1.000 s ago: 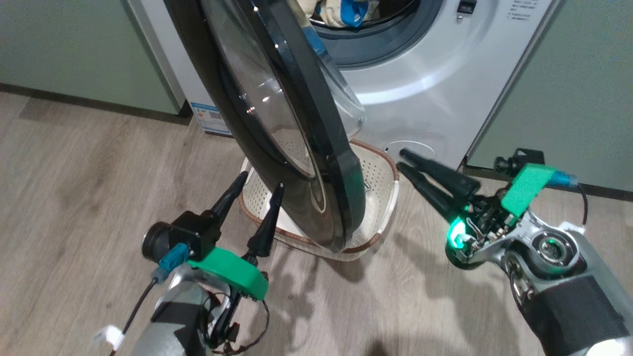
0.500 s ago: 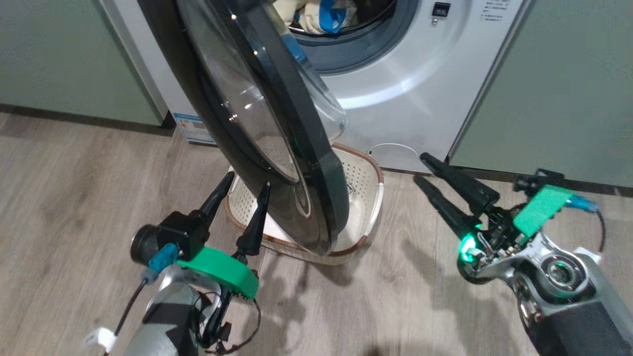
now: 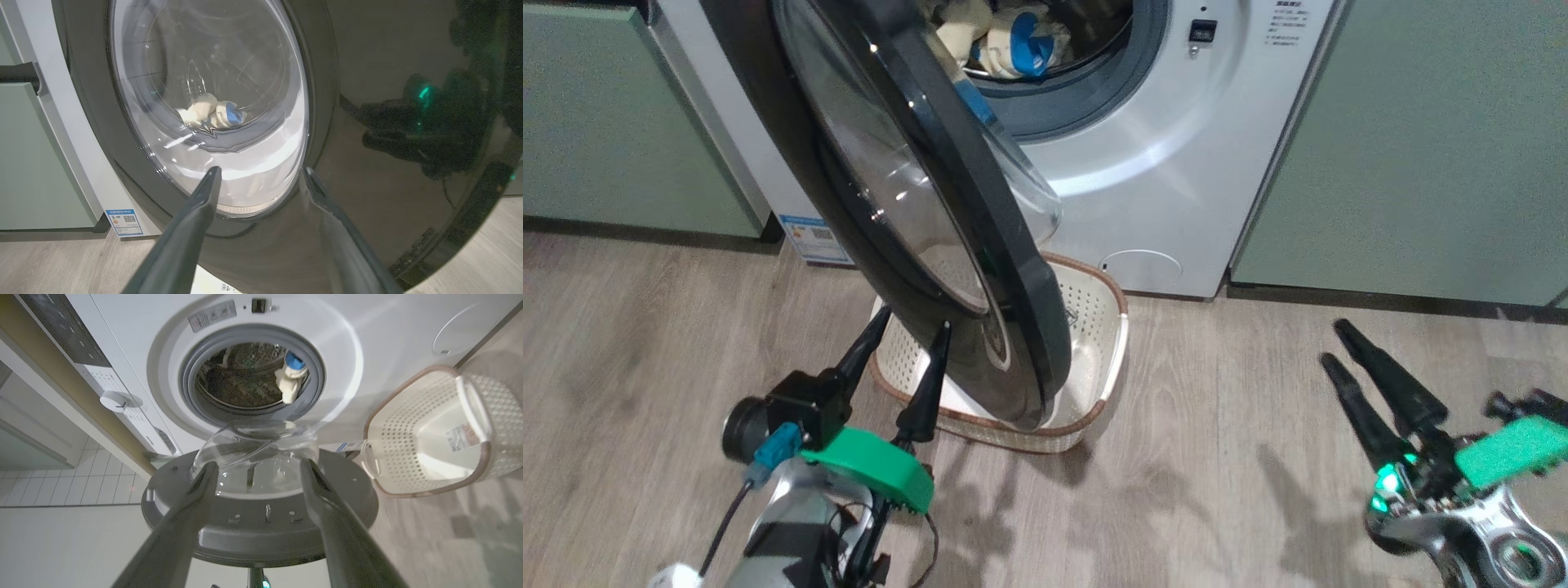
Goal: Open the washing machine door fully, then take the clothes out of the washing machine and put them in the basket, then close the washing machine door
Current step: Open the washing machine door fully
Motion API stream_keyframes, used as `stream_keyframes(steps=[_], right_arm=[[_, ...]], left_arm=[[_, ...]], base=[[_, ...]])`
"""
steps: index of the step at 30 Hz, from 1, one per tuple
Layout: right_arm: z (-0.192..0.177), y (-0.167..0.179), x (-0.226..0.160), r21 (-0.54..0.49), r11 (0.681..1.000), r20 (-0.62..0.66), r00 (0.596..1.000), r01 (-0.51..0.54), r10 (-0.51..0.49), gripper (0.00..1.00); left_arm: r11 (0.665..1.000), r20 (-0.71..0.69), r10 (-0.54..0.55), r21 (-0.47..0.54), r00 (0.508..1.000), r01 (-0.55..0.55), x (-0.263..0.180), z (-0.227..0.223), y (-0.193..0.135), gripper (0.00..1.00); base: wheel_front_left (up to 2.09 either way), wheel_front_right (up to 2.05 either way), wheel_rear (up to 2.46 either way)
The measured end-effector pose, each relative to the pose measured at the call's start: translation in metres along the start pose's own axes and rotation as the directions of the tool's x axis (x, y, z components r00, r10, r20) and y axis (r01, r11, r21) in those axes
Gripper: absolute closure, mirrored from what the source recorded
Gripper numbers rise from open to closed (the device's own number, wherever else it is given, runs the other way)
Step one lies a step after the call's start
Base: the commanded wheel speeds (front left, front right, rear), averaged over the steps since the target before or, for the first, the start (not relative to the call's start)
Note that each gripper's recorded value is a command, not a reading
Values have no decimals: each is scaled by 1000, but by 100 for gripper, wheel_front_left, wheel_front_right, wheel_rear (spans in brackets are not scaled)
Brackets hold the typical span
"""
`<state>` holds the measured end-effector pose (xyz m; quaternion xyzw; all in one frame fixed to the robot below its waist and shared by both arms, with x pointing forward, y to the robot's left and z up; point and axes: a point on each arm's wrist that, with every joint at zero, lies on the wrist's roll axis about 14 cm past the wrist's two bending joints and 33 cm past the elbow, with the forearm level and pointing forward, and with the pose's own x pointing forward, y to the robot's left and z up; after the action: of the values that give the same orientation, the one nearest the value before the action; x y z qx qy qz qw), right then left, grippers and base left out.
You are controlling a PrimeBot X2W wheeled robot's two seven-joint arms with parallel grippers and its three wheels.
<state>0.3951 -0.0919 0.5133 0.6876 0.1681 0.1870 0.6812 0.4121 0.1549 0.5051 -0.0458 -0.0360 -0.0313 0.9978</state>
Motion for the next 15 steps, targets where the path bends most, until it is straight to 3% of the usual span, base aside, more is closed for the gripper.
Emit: stream_keyframes(steps=[6, 9, 10, 13, 15], right_arm=[[27, 1, -28, -137, 990, 178, 984, 41, -16, 0], [45, 6, -40, -270, 959, 283, 959, 83, -4, 0], [57, 13, -48, -377, 918, 353, 935, 118, 25, 0], [71, 22, -57, -553, 813, 420, 904, 182, 83, 0], [73, 25, -61, -676, 702, 417, 901, 222, 117, 0]], left_arm=[[1000, -3, 1, -1, 1000, -1, -4, 0, -1, 0], [1000, -9, 3, -1, 1000, -3, -8, -2, -1, 0], [1000, -8, 4, -1, 1000, -4, -9, -2, -1, 0], [1000, -6, 8, 1, 1000, -8, -11, -1, -1, 0], [1000, -7, 10, 1, 1000, -10, -13, -1, -1, 0]], base=[[0, 0, 0], [0, 0, 0], [0, 0, 0], [0, 0, 0], [0, 0, 0]])
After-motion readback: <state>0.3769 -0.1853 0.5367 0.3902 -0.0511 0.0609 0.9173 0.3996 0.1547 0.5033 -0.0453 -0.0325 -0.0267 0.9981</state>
